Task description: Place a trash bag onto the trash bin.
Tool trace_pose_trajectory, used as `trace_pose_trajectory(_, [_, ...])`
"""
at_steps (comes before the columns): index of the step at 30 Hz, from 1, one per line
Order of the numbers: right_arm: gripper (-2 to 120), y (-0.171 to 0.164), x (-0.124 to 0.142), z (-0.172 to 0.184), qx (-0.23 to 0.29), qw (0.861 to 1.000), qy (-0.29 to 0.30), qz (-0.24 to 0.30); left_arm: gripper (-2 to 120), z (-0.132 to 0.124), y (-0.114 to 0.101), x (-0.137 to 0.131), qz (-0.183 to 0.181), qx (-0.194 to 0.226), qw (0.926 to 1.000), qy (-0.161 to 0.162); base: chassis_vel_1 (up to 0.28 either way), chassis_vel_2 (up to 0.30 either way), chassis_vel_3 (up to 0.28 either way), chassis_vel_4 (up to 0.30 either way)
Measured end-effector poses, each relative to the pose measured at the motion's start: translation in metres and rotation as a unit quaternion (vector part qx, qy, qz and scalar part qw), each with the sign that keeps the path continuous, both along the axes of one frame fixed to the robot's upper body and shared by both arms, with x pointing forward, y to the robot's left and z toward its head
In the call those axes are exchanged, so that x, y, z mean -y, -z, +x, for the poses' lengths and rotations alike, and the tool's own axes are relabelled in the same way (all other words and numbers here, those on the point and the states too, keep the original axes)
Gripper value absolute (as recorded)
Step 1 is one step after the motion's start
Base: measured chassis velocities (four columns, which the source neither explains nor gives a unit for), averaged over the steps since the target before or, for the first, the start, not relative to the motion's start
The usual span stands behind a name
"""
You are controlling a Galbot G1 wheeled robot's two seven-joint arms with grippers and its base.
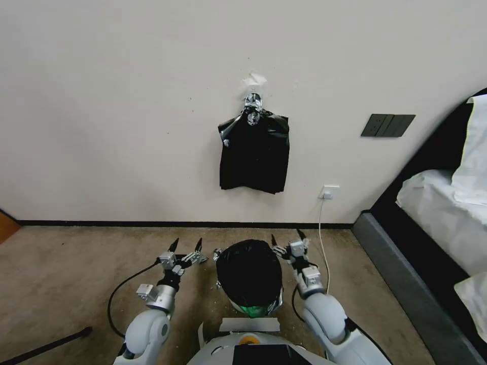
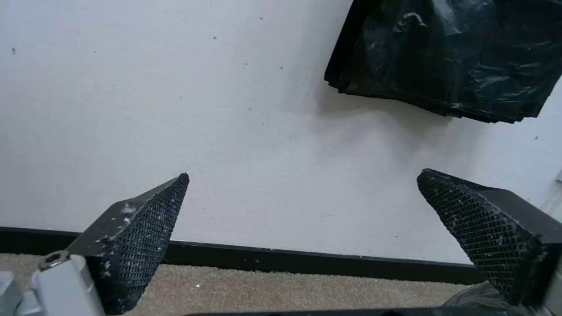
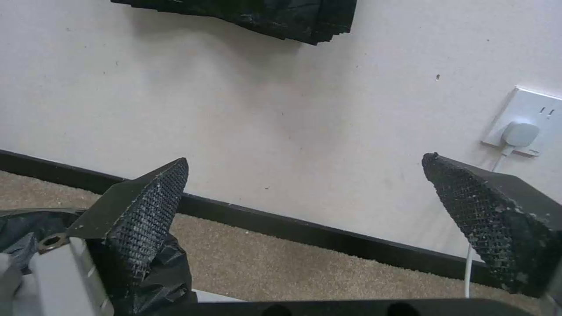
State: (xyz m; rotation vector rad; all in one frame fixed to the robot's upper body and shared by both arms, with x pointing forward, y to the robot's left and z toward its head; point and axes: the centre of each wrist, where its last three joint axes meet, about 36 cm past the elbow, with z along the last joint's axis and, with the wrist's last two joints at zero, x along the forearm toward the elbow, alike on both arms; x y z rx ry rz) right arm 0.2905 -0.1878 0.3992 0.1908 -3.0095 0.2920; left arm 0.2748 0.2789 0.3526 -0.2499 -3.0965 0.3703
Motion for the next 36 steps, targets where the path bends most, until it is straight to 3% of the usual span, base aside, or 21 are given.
trace_pose_trajectory(36, [100, -0.0017, -0.0019, 0.0004, 0.0, 1.0, -0.005, 0.002, 100, 0.0003, -0.001, 0.001, -0.003, -0.006, 1.0, -0.002, 0.0, 0.0, 0.0, 0.0])
